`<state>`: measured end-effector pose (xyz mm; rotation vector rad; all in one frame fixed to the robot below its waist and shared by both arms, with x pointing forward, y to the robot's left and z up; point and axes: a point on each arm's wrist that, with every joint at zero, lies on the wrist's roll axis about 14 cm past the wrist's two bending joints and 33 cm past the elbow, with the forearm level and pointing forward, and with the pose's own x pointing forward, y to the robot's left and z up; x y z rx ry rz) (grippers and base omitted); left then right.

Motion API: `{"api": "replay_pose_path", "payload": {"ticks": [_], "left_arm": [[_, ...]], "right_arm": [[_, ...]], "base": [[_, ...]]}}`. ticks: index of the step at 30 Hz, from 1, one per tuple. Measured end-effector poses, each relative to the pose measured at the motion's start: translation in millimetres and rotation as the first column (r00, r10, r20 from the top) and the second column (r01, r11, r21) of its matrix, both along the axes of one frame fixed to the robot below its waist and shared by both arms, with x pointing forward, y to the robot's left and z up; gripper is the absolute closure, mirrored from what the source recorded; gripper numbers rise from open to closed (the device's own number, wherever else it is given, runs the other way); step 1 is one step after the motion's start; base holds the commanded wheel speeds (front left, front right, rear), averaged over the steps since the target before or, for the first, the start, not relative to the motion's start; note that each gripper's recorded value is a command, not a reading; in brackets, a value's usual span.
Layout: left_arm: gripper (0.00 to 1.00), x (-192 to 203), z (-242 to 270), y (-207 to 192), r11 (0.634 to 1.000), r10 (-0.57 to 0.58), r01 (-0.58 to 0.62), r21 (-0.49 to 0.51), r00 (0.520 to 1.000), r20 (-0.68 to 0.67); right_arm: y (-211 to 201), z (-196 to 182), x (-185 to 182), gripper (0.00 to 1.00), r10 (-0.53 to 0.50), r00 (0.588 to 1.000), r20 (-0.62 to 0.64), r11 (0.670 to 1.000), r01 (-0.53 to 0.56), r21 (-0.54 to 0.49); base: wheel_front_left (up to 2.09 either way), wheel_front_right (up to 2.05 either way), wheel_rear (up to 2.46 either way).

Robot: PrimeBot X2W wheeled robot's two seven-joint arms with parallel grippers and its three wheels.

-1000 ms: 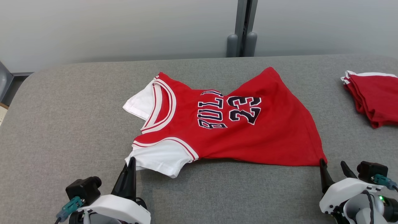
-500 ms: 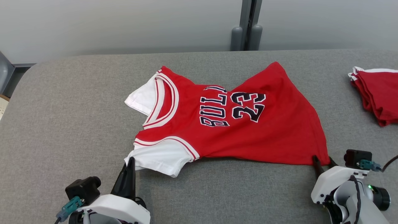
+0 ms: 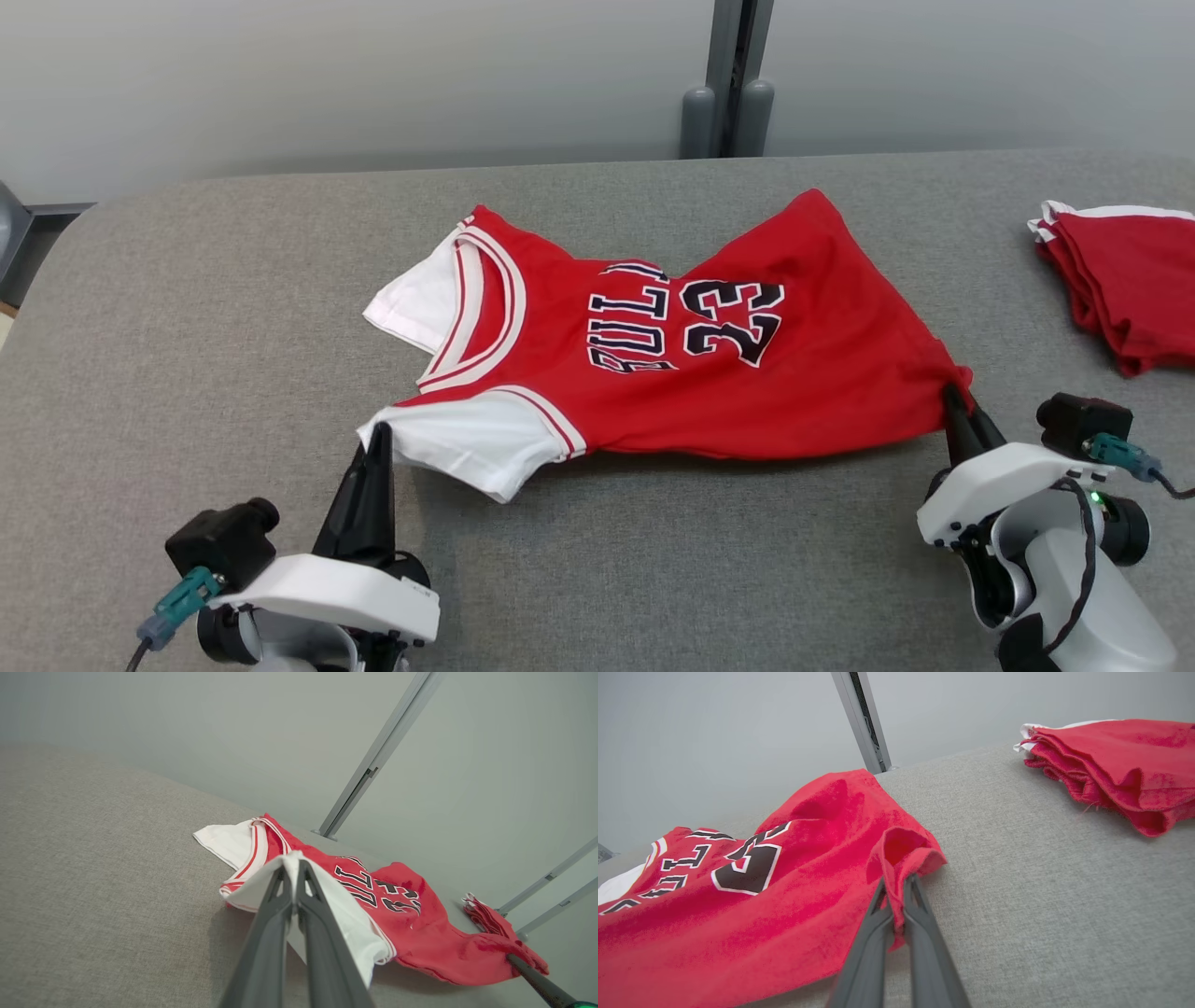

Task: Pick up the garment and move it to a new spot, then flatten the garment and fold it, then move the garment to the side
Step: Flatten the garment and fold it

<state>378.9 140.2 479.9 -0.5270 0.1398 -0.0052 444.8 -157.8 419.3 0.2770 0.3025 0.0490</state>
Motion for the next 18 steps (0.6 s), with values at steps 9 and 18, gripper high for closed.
{"api": "replay_pose_path", "payload": {"ticks": [9,18], "left_arm": [[1.00,22.5,77.2,-9.1,0.995,-0.020,0.045,-0.090,0.966,0.257],[1.00,10.9,192.7,-16.6,0.982,-0.047,0.142,-0.124,0.822,0.568]], "right_arm": [[-4.9,88.9,12.7,1.00,-0.043,0.960,0.278,0.992,0.008,0.127],[-24.0,191.9,-19.8,1.00,-0.062,0.840,0.539,0.977,-0.060,0.205]], "base": [[0.00,0.00,0.00],[0.00,0.00,0.00]]}}
